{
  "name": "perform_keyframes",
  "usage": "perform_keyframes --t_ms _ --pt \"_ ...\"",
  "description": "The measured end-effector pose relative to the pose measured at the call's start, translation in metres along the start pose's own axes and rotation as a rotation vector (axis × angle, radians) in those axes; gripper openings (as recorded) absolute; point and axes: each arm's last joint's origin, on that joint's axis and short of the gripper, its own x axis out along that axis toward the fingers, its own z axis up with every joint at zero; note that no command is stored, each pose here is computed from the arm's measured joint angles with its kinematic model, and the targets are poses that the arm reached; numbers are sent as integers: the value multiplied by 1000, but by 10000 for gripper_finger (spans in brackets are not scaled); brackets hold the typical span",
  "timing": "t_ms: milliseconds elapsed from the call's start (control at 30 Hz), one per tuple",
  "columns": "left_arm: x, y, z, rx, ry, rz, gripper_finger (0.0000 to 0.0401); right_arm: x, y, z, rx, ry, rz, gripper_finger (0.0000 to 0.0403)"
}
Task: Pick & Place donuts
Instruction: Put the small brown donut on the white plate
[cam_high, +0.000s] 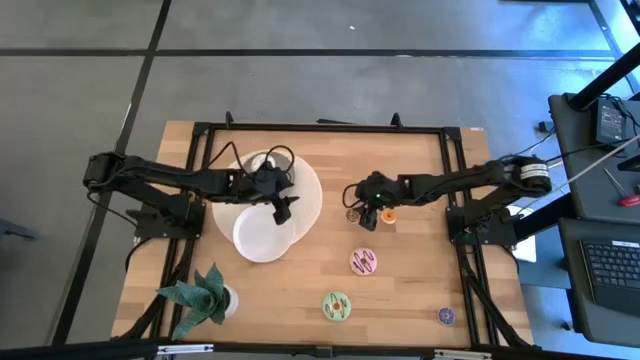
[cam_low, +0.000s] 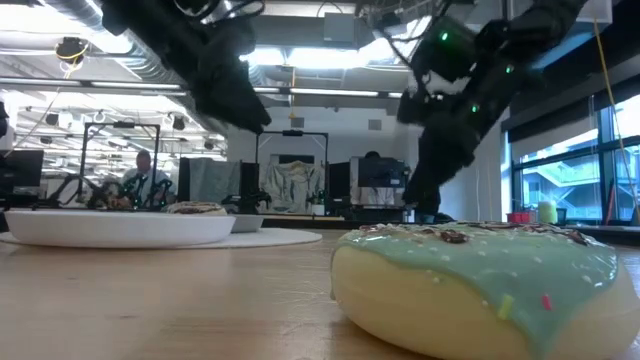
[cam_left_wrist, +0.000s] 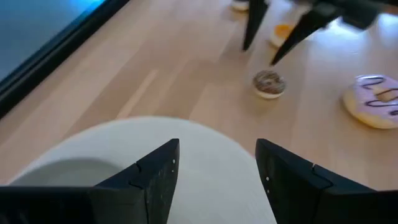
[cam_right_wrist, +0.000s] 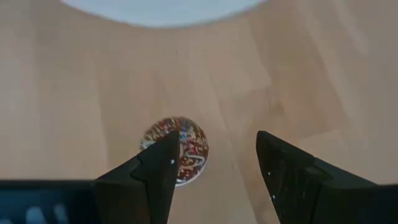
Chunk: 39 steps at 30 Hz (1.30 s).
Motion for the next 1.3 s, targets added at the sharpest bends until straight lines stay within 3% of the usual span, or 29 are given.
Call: perform_keyframes --t_ms 500,1000,1300 --pt "-3 -10 -1 38 -21 -22 207 29 2 -14 80 102 22 203" --pt "-3 -10 -1 38 -21 -21 207 30 3 -8 26 58 36 54" --pt "-2 -10 -1 -26 -18 -20 207 21 8 33 -83 -65 51 30"
